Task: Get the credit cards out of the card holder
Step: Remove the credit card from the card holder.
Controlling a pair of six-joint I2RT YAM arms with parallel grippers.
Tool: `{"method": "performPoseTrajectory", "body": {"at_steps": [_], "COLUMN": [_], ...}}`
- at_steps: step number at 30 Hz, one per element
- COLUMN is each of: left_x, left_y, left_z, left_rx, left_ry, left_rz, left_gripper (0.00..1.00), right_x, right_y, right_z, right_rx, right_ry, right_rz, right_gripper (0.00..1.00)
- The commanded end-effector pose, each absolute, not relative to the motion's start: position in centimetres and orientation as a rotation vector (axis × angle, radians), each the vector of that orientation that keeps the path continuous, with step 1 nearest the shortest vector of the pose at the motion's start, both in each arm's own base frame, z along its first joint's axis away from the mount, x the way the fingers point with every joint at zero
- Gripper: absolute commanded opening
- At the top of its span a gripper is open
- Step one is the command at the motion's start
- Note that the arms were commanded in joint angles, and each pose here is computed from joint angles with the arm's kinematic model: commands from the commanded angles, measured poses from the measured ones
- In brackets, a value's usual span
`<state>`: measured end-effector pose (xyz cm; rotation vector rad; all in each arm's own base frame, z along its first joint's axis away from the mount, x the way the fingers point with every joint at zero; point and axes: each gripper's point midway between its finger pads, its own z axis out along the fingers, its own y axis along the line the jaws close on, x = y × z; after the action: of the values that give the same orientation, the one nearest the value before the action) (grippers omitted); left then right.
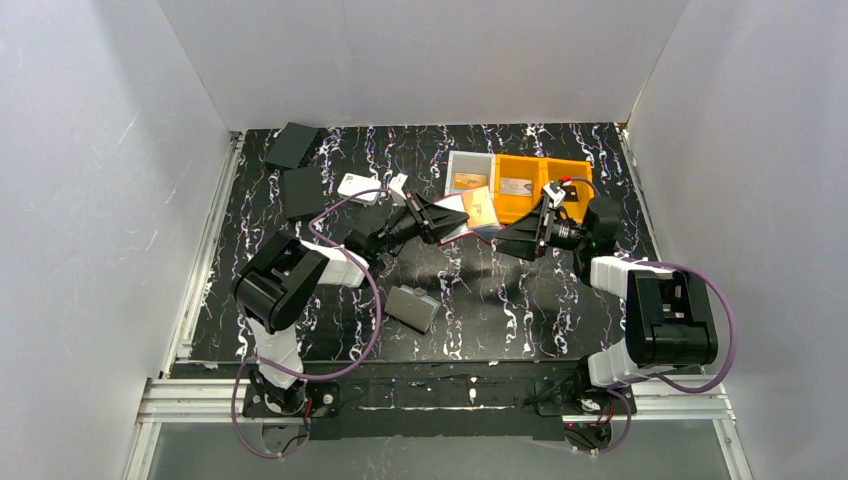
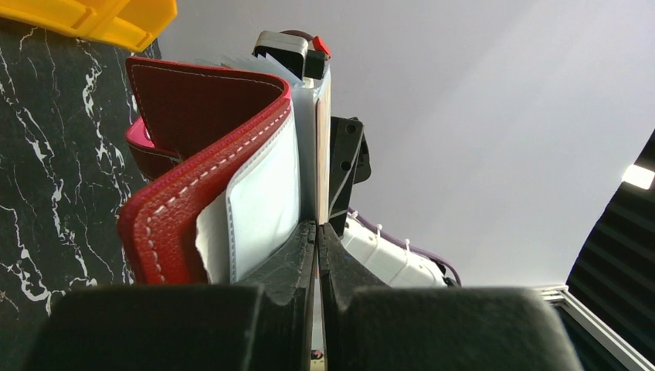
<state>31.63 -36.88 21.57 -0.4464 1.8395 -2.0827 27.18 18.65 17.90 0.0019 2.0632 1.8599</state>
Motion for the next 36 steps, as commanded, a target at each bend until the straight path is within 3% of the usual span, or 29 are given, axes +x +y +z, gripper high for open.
{"method": "performPoseTrajectory", "body": {"at_steps": [1,16,30,36], "left_x": [30.8,29.6,28.8,28.8], "left_y": [-36.8,-38.2,-39.2,-39.3], "left_z": [27.0,25.7,24.1,23.3], "left_rx": [-0.301,-0.243,-0.237,-0.242], "left_ry": [1.681,1.755,1.808,1.829], "left_rz": [-2.163,-2.203,-2.215,-2.209], "left_gripper": [0.00,0.00,0.00,0.00], "right_x": [28.5,29.4,29.2,29.1], "right_y": [18.2,17.5,17.7,17.7], "right_z": [19.6,19.4,20.0,20.1], "right_rx": [-0.020,0.029,-0.002,-0.011], "right_ry": [1.991,2.000,1.993,1.993], "right_rz": [1.857,1.868,1.892,1.895], "right_gripper": [0.98,0.75,0.63,0.41]}}
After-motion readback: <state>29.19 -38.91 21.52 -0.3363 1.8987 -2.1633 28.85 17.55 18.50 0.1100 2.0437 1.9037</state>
